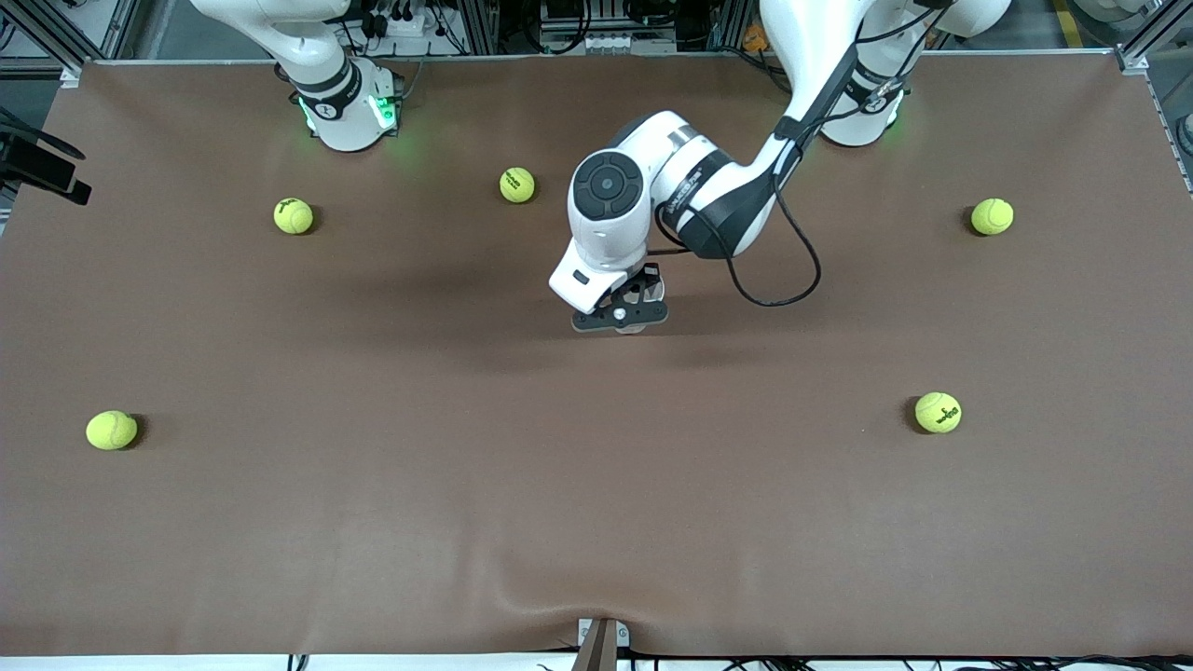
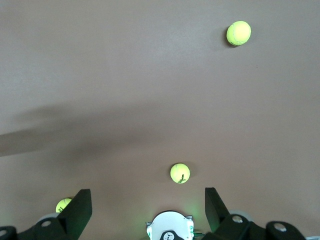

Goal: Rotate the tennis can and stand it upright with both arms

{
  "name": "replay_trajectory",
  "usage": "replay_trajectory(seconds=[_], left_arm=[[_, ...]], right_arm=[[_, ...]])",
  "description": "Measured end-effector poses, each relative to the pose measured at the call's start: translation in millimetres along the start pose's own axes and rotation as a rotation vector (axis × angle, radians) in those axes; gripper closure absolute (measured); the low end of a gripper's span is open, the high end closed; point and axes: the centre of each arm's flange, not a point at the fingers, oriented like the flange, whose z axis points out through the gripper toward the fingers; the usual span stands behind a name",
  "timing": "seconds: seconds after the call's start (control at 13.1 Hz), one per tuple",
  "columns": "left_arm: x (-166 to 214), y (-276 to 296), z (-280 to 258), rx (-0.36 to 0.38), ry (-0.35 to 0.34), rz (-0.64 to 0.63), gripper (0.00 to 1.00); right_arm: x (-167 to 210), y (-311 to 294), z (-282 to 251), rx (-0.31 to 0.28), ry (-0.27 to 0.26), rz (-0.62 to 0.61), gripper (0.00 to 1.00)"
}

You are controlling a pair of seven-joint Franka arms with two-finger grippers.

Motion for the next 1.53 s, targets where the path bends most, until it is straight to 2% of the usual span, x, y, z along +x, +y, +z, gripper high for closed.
replay_trajectory(seconds=[0.31,0.61,0.77,1.07,1.53], left_arm=[[0,3,-26,-0.037,0.029,-0.041,0.46],[-7,-12,-94,-0.085,0.076,-0.051,0.04],[-4,-37,-130,-0.074,0.087,-0.081,0.00],[37,-134,-203,-0.081,0.108,-0.175,0.00],[75,-292,-271,-0.052,0.100,-0.065,0.00]], right_arm=[[0,4,0,-0.002,0.000,0.007,0.00],[-1,-5,0,-0.005,0.000,-0.011,0.00],[-1,-8,0,-0.006,-0.001,-0.016,0.00],[-1,-10,1,-0.007,-0.002,-0.019,0.00],[0,-9,7,-0.010,-0.020,-0.018,0.00]])
